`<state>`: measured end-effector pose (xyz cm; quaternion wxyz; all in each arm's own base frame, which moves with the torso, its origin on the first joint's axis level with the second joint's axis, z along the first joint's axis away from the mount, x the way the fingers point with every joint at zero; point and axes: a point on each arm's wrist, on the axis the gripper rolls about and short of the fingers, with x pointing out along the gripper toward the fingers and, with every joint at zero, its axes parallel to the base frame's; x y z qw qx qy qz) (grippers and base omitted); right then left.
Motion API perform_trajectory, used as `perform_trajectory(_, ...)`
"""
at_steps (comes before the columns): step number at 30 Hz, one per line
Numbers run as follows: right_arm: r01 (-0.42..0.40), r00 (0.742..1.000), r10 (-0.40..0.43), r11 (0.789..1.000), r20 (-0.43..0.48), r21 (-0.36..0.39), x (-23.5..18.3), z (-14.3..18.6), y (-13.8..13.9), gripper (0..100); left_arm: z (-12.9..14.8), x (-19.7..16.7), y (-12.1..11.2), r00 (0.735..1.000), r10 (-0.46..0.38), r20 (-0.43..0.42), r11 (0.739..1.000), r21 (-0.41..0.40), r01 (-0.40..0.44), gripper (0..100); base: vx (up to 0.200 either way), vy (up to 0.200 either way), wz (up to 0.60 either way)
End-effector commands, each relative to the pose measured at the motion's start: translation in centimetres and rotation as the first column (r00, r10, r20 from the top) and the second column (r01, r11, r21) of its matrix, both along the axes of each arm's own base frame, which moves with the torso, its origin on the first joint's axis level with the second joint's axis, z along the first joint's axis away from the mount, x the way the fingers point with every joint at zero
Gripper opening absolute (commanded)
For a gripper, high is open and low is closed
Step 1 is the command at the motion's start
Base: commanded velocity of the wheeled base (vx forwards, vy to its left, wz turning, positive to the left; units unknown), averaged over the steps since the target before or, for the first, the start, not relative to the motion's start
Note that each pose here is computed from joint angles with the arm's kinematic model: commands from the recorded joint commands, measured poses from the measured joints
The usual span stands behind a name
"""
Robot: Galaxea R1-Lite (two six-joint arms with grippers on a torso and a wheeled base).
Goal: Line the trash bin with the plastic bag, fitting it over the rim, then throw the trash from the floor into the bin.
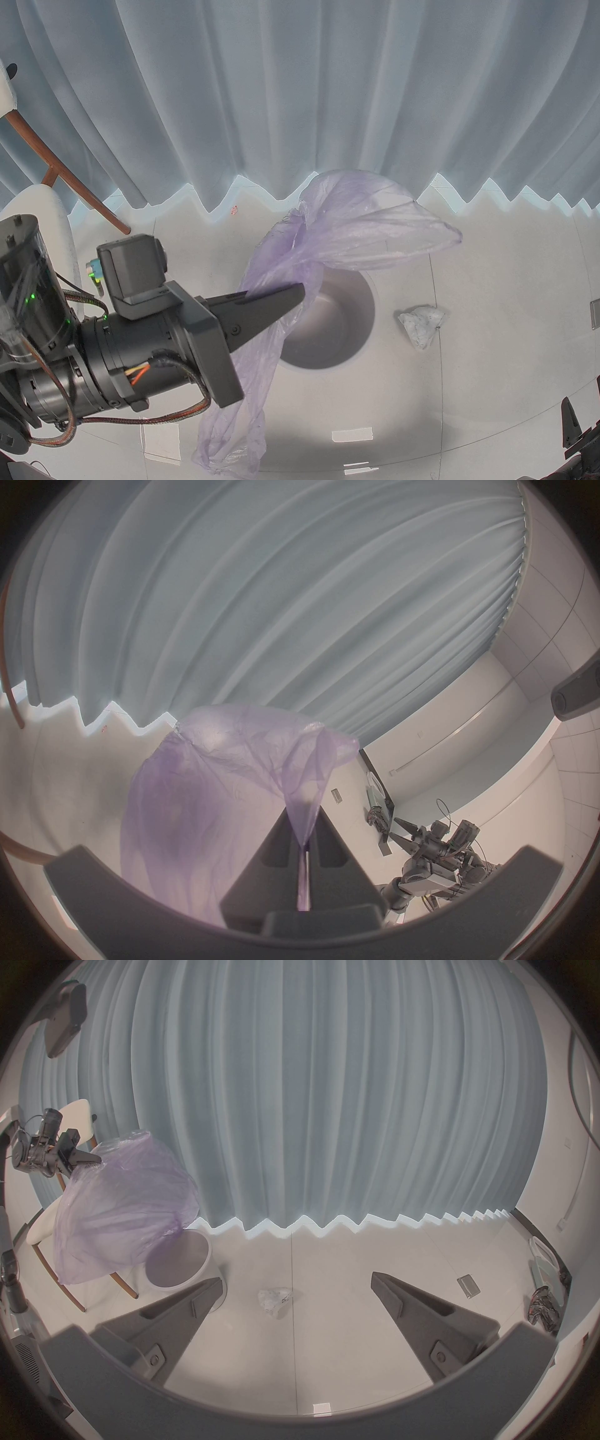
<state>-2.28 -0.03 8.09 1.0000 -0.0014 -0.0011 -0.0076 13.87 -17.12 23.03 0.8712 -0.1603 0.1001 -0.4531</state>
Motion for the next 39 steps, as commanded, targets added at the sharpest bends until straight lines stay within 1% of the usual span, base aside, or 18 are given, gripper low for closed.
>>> perform_trajectory(1,0.000,1.000,0.000,1.000,-0.001,0.000,0.0,-0.5,0.0,100,-0.1,-0.6,-0.7,0.999,-0.043,0.008,0.999,-0.013,0.043,0,0.000,0.000,0.00)
perform_trajectory(8,0.000,1.000,0.000,1.000,-0.001,0.000,0.0,-0.5,0.0,100,-0.3,-0.6,-1.8,0.997,-0.070,0.032,0.997,-0.037,0.071,0,0.000,0.000,0.00)
perform_trajectory(16,0.000,1.000,0.000,1.000,-0.001,0.000,0.0,-0.5,0.0,100,-0.3,-0.7,-1.9,0.997,-0.075,0.030,0.996,-0.040,0.076,0,0.000,0.000,0.00)
perform_trajectory(20,0.000,1.000,0.000,1.000,-0.001,0.000,0.0,-0.5,0.0,100,-0.3,-0.6,-1.9,0.997,-0.070,0.035,0.997,-0.039,0.071,0,0.000,0.000,0.00)
perform_trajectory(25,0.000,1.000,0.000,1.000,-0.001,0.000,0.0,-0.5,0.0,100,-0.7,-0.1,-1.9,0.998,-0.055,0.021,0.998,-0.026,0.056,0,0.000,0.000,0.00)
perform_trajectory(29,0.000,1.000,0.000,1.000,-0.001,0.000,0.0,-0.5,0.0,100,-1.0,0.6,-1.3,1.000,-0.020,0.010,1.000,-0.021,0.020,0,0.000,0.000,0.00)
perform_trajectory(33,0.000,1.000,0.000,1.000,-0.001,0.000,0.0,-0.5,0.0,100,-1.2,1.4,-0.6,1.000,-0.028,0.002,0.999,-0.017,0.028,0,0.000,0.000,0.00)
perform_trajectory(39,0.000,1.000,0.000,1.000,-0.001,0.000,0.0,-0.5,0.0,100,-2.5,2.6,1.1,0.999,-0.044,-0.032,0.999,0.008,0.044,0,0.000,0.000,0.00)
